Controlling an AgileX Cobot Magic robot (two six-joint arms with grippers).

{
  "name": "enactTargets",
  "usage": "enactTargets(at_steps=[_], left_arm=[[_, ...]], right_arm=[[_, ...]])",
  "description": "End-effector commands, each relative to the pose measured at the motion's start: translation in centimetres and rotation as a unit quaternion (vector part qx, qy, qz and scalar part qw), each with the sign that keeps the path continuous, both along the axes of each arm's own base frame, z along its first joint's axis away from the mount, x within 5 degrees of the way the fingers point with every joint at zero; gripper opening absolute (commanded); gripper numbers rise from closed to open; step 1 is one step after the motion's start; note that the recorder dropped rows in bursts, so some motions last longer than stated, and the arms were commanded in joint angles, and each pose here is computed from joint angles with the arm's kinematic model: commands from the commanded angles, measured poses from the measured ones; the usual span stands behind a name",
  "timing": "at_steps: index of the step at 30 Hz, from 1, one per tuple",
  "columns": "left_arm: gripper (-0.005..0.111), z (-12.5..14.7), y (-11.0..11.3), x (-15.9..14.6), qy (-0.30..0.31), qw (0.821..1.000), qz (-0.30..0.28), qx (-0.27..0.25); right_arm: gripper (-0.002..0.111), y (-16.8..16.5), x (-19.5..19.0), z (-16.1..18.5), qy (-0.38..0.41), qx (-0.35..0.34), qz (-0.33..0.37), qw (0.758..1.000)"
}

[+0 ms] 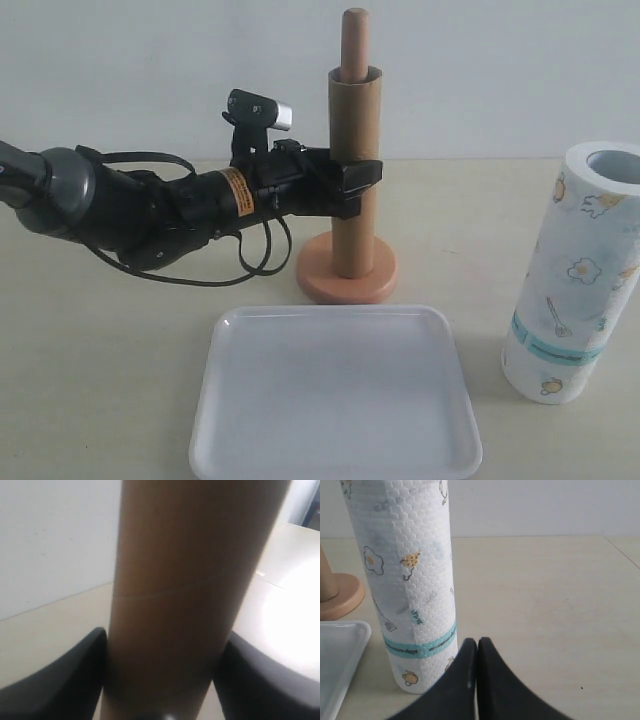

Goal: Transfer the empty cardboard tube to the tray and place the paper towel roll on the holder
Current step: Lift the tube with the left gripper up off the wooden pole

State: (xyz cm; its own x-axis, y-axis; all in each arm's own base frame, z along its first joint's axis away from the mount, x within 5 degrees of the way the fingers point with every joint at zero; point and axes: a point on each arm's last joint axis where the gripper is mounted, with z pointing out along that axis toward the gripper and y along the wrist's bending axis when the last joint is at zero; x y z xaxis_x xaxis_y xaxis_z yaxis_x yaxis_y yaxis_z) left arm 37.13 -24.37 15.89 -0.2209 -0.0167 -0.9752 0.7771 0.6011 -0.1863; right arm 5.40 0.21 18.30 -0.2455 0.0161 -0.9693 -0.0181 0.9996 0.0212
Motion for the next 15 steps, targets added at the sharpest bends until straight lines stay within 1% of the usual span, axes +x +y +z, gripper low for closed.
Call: enactTargets(at_steps=[1, 2, 3, 4, 5, 6, 7, 9, 10, 15], left_arm=[[0.018, 1.0, -0.2, -0.1, -0.012, 1.000, -0.004, -0.017], [0.013, 1.6, -0.2, -0.2, -0.018, 1.000, -0.005, -0.021], [0.011, 1.9, -0.2, -0.2, -0.022, 0.999, -0.006, -0.024], [0.006, 2.9, -0.2, -0.3, -0.036, 0.999, -0.010, -0.037], [0.004, 3.5, -0.2, -0.4, -0.043, 0.998, -0.012, -0.043], [0.004, 4.6, -0.2, -0.5, -0.058, 0.997, -0.013, -0.050], [0.004, 5.1, -0.2, -0.4, -0.063, 0.997, -0.012, -0.051], [0.004, 7.5, 0.0, -0.7, -0.088, 0.994, -0.012, -0.064], [0.004, 8.1, 0.1, -0.8, -0.094, 0.993, -0.011, -0.065], [0.004, 13.9, 1.1, -2.1, -0.136, 0.989, 0.010, -0.062]], right_arm=[[0.000, 0.0, 0.0, 0.1, -0.006, -0.001, 0.002, 1.000], [0.000, 0.0, 0.0, 0.1, -0.006, -0.001, 0.002, 1.000], [0.000, 0.0, 0.0, 0.1, -0.006, -0.001, 0.002, 1.000], [0.000, 0.0, 0.0, 0.1, -0.006, -0.001, 0.002, 1.000], [0.000, 0.0, 0.0, 0.1, -0.006, 0.000, 0.001, 1.000], [0.000, 0.0, 0.0, 0.1, -0.006, -0.001, 0.002, 1.000], [0.000, 0.0, 0.0, 0.1, -0.006, -0.001, 0.002, 1.000], [0.000, 0.0, 0.0, 0.1, -0.006, -0.001, 0.002, 1.000], [0.000, 0.0, 0.0, 0.1, -0.006, -0.001, 0.002, 1.000], [0.000, 0.0, 0.0, 0.1, -0.006, -0.001, 0.002, 1.000]])
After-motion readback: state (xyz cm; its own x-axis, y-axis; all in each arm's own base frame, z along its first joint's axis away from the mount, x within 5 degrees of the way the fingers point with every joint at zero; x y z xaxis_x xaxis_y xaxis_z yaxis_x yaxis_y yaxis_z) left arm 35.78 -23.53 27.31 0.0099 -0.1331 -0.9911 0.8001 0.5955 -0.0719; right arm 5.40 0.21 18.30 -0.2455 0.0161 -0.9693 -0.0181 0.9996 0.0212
